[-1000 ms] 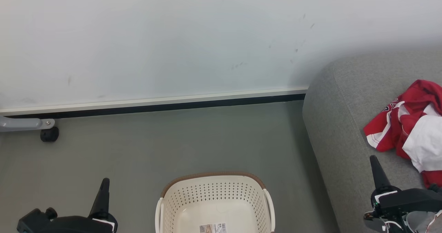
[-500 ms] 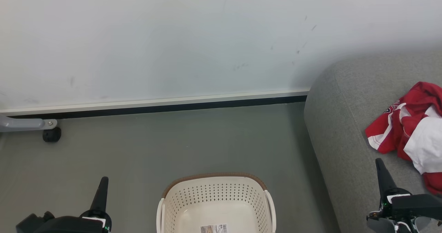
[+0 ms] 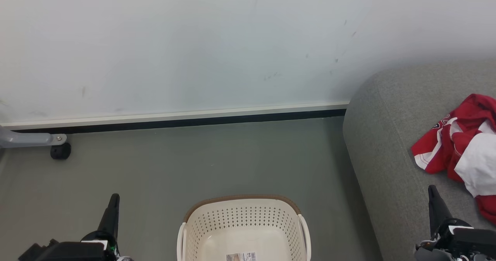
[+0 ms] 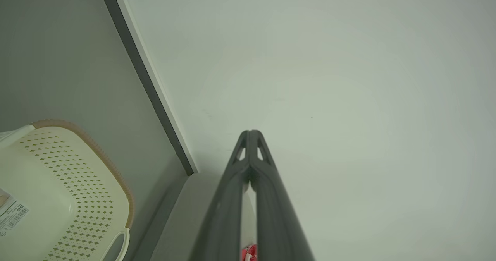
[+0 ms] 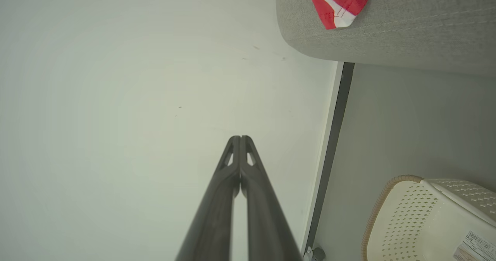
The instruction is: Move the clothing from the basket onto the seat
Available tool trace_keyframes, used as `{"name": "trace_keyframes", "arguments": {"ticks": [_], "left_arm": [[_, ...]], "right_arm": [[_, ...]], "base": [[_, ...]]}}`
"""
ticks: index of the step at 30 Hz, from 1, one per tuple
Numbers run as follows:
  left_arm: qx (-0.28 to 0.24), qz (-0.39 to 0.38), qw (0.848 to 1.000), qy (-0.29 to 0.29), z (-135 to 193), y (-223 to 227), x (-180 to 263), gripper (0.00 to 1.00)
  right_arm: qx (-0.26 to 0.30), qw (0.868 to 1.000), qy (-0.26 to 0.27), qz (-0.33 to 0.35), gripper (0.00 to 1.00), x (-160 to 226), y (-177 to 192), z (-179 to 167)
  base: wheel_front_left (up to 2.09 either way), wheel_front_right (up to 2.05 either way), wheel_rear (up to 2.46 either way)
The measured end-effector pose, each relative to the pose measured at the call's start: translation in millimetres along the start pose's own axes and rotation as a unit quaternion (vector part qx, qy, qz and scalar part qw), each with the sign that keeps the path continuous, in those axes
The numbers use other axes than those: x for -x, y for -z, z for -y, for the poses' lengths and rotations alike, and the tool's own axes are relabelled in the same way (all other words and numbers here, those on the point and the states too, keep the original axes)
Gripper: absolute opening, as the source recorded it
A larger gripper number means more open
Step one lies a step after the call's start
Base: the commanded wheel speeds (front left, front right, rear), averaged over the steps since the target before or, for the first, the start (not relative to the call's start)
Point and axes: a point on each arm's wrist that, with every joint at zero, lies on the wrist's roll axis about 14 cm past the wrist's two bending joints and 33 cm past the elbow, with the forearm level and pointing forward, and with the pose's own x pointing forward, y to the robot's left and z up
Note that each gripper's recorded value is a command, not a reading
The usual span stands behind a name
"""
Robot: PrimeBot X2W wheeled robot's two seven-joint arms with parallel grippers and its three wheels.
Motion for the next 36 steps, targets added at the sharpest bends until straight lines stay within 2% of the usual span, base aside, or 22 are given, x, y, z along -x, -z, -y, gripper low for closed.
{"name": "trace_keyframes", "arguments": {"ticks": [5, 36], "left_arm": [[0.025, 0.001, 1.0, 0.008, 3.7, -0.1, -1.9, 0.0], [0.025, 0.001, 1.0, 0.011, 4.0, 0.0, -1.8, 0.0]], "right_arm": [[-0.025, 1.0, -0.003, 0.004, 0.0, 0.9, -0.9, 0.3], [-0.025, 1.0, -0.003, 0.004, 0.0, 1.0, -1.1, 0.6]], "base": [[0.0, 0.0, 0.0], [0.0, 0.0, 0.0]]}}
